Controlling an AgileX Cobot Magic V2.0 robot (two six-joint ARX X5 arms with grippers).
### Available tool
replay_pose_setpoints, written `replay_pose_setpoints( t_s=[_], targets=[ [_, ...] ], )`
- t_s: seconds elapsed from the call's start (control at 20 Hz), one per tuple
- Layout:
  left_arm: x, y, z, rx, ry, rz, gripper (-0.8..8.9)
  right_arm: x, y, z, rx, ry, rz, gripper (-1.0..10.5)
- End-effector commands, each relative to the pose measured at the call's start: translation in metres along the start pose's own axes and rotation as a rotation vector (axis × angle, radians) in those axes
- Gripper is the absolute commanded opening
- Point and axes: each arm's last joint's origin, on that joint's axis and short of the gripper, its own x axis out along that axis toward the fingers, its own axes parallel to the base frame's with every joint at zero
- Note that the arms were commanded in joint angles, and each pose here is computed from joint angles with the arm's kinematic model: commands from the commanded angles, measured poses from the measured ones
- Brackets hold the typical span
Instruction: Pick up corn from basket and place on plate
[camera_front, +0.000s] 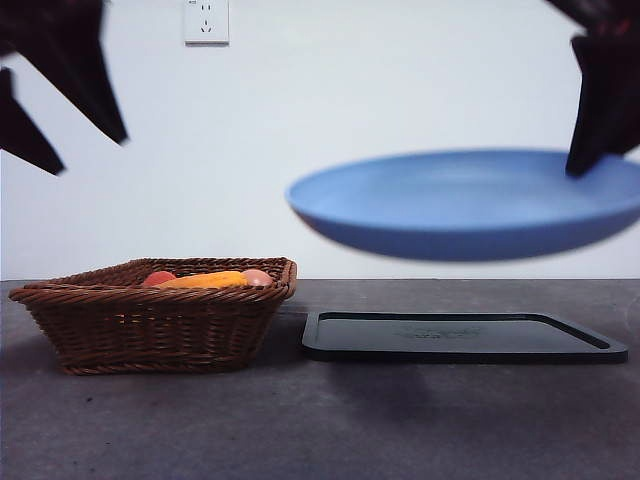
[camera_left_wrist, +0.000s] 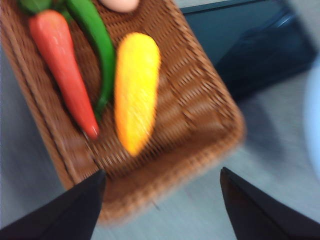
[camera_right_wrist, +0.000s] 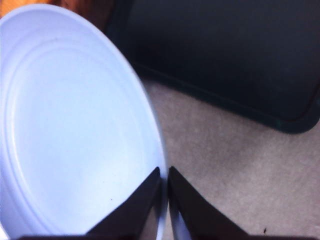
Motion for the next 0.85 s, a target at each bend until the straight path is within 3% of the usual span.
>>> replay_pose_setpoints(
  t_s=[0.05,0.45,0.85],
  targets=[
    [0.025,-0.003,0.021,0.075,0.049,0.040,3.76,-0.016,0.008,0.005,-0.030,-0.060,0.009,0.0],
    [0.117,-0.005,0.041,0.192,0.252,0.126,3.76,-0.040,0.017,0.008,-0.059,-0.129,0.011,0.0],
    [0.153,0.001,0.036,0.193,0.283,0.127,3.76,-0.040,0.017,0.009,-0.062,-0.136,0.011,0.0]
  ],
)
